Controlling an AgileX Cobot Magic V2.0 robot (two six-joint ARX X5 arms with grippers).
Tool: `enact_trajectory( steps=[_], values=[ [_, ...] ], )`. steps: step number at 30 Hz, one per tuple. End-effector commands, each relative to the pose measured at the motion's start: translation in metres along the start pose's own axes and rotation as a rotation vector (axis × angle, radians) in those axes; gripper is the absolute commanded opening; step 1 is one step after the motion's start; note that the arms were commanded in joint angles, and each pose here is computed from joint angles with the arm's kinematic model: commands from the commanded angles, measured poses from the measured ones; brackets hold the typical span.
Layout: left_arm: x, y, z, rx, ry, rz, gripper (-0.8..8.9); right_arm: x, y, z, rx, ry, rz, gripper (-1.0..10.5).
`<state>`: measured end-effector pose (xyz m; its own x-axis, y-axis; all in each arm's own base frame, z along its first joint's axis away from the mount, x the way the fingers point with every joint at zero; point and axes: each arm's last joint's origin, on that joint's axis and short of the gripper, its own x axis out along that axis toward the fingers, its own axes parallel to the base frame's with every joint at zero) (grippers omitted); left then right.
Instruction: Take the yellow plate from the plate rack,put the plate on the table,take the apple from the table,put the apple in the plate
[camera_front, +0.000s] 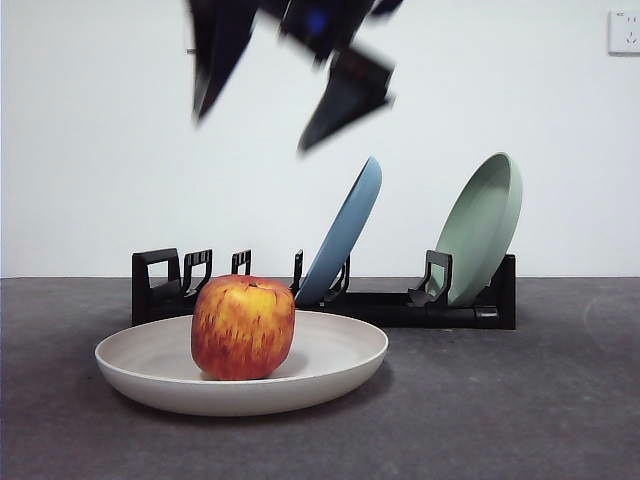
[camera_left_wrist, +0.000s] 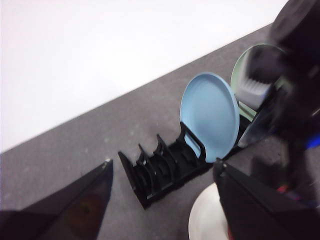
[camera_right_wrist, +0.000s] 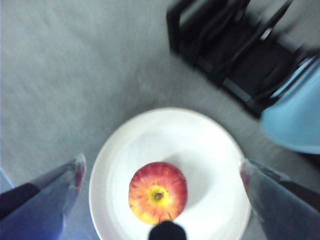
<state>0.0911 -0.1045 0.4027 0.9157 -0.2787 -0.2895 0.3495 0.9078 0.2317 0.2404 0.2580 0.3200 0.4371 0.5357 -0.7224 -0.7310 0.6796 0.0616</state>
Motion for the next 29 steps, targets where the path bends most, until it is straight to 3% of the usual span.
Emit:
enact_trajectory(
  steps=[1,3,7,12,19,29],
  values=[
    [0.007,-0.005,0.003,0.071,-0.010,-0.001,1.29,-0.037,-0.007,0.004,0.007,-0.082,-0.019,4.6],
    [0.010,-0.007,0.004,0.092,-0.017,-0.001,0.03,-0.061,-0.012,0.004,0.017,-0.128,-0.034,3.3],
    [0.016,-0.012,0.008,0.162,-0.033,0.004,-0.09,-0.105,-0.023,-0.002,0.013,-0.190,-0.078,-0.3],
    [0.025,-0.007,0.010,0.170,-0.037,0.003,-0.09,-0.143,-0.038,-0.011,0.021,-0.242,-0.169,-0.1],
    [0.040,0.016,0.002,0.085,-0.003,-0.052,-0.09,-0.175,-0.052,-0.027,0.073,-0.309,-0.266,-0.1],
    [0.051,0.035,-0.050,-0.079,0.009,0.003,-0.09,-0.164,-0.053,-0.095,0.145,-0.387,-0.331,-0.1]
  ],
)
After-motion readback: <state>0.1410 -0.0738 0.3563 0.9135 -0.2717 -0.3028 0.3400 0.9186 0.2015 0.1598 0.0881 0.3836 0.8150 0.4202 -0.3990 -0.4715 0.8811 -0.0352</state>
